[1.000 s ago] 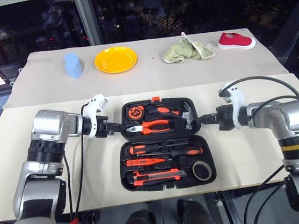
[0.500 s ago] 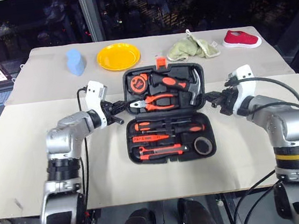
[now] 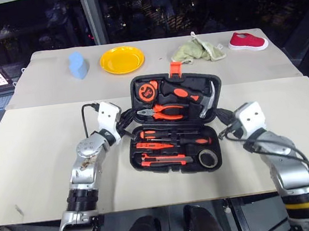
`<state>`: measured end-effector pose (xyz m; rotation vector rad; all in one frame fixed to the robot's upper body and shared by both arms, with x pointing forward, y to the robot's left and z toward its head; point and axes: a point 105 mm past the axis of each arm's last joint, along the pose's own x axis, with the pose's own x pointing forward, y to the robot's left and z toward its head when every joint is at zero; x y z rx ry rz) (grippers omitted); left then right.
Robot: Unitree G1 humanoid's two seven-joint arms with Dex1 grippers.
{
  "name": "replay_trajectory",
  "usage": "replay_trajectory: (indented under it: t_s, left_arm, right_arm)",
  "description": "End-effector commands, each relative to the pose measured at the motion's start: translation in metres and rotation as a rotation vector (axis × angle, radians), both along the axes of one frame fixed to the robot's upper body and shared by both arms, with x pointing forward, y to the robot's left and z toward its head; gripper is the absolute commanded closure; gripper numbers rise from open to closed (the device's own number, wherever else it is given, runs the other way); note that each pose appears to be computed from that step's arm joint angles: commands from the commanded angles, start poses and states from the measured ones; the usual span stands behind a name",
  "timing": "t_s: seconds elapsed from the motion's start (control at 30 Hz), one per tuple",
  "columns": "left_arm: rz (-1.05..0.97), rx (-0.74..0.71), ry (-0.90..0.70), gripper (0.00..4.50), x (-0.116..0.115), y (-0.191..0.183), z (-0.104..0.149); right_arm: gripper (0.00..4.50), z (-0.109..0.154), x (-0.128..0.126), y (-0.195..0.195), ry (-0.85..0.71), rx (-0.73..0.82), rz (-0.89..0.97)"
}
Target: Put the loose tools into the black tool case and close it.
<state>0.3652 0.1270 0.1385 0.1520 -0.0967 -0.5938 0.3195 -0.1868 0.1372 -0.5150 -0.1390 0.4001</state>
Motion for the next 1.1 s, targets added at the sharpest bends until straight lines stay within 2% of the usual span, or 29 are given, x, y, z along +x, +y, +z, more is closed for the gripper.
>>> replay_trajectory:
  t_s: [0.03,0.43,0.63,0.67,0.8,0.83,0.87,0.9,1.0,1.03,1.07,1.1]
  left_arm:
    - [0.052,0.015,-0.103,4.5,-0.005,0.009,0.015]
    - [0.156,0.056,-0.108,4.5,-0.018,0.035,-0.001]
    - [0.195,0.096,-0.114,4.5,-0.021,0.046,-0.011]
    - [0.196,0.097,-0.107,4.13,-0.022,0.047,-0.013]
    - [0.199,0.103,-0.062,3.1,-0.025,0.053,-0.023]
    - [0.213,0.105,-0.045,2.65,-0.027,0.058,-0.026]
    - [0.226,0.104,-0.028,2.27,-0.028,0.063,-0.028]
    - [0.235,0.103,-0.018,1.89,-0.029,0.067,-0.03]
    - [0.283,0.105,-0.003,0.85,-0.033,0.089,-0.022]
    - [0.288,0.107,0.016,0.38,-0.032,0.101,-0.017]
    - [0.288,0.106,0.03,0.09,-0.032,0.108,-0.014]
    - [0.283,0.106,0.047,0.0,-0.031,0.114,-0.011]
  right_arm:
    - [4.42,0.017,-0.016,0.015,-0.174,-0.137,0.08]
    - [4.42,-0.014,-0.044,0.021,-0.169,-0.23,0.171]
    - [4.42,-0.028,-0.056,0.023,-0.189,-0.339,0.231]
    - [4.47,-0.031,-0.058,0.023,-0.187,-0.352,0.243]
    - [4.5,-0.037,-0.067,0.024,-0.158,-0.348,0.28]
    - [3.74,-0.037,-0.074,0.024,-0.136,-0.337,0.302]
    - [3.53,-0.036,-0.08,0.024,-0.112,-0.325,0.321]
    - [3.14,-0.035,-0.085,0.025,-0.096,-0.316,0.336]
    - [2.19,-0.022,-0.101,0.012,0.05,-0.214,0.346]
    - [1.77,-0.013,-0.108,-0.001,0.152,-0.136,0.334]
    - [1.4,-0.007,-0.112,-0.007,0.222,-0.083,0.334]
    - [1.07,-0.001,-0.118,-0.01,0.277,-0.042,0.35]
